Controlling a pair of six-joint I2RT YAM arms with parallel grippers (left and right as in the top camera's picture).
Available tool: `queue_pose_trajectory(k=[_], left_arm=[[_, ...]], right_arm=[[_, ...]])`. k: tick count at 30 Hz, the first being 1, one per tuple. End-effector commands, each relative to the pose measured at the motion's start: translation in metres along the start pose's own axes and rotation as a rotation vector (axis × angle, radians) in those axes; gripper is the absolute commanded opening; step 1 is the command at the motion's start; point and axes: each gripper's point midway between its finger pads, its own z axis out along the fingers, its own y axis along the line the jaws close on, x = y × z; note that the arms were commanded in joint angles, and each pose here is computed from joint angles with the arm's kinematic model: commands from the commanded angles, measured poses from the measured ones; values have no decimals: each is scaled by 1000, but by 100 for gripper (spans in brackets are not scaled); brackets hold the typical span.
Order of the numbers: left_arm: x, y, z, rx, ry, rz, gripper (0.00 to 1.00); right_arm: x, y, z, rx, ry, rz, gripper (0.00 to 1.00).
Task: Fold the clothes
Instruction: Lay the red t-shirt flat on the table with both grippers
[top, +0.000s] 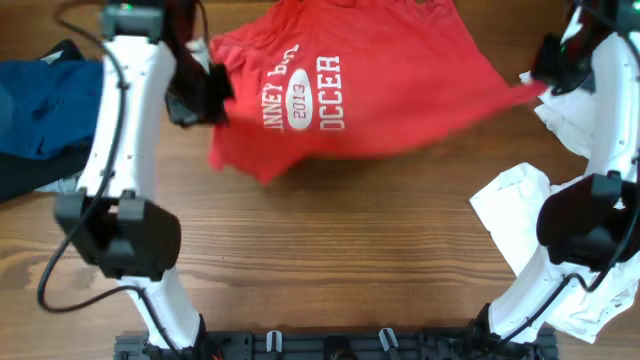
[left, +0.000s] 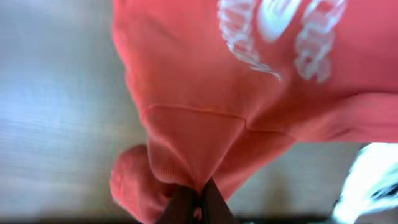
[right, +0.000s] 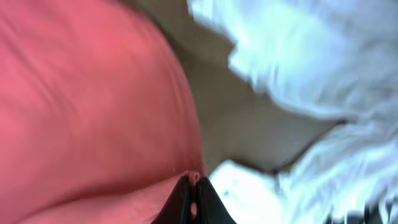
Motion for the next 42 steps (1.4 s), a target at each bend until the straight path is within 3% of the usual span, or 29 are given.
queue_pose_trajectory(k=[1, 6, 10, 15, 19, 24, 31, 34, 39, 42], left_arm=[[30, 17, 33, -58, 169, 13, 4], [77, 50, 85, -145, 400, -59, 4], [103, 77, 114, -254, 462, -157, 4], [114, 127, 108, -405, 336, -349, 4], [104, 154, 90, -320, 200, -519, 4], [118, 156, 84, -288, 219, -552, 4], [100, 151, 65, -227, 21, -648, 4], [58, 130, 67, -78, -117, -602, 4], [-18, 109, 56, 87, -380, -539, 4], [-35, 107, 66, 104, -391, -533, 4]], right_arm=[[52, -11, 29, 56, 196, -32, 4], [131, -21, 58, 102, 479, -24, 4], [163, -30, 67, 142, 573, 30, 4], [177, -55, 67, 166, 538, 176, 4], [186, -70, 59, 160, 480, 259, 4], [201, -72, 60, 169, 509, 261, 4], [182, -69, 64, 132, 417, 235, 4], [144, -32, 77, -115, 275, 160, 4], [81, -14, 83, -234, 18, 129, 4], [68, 2, 81, -261, -36, 84, 4]])
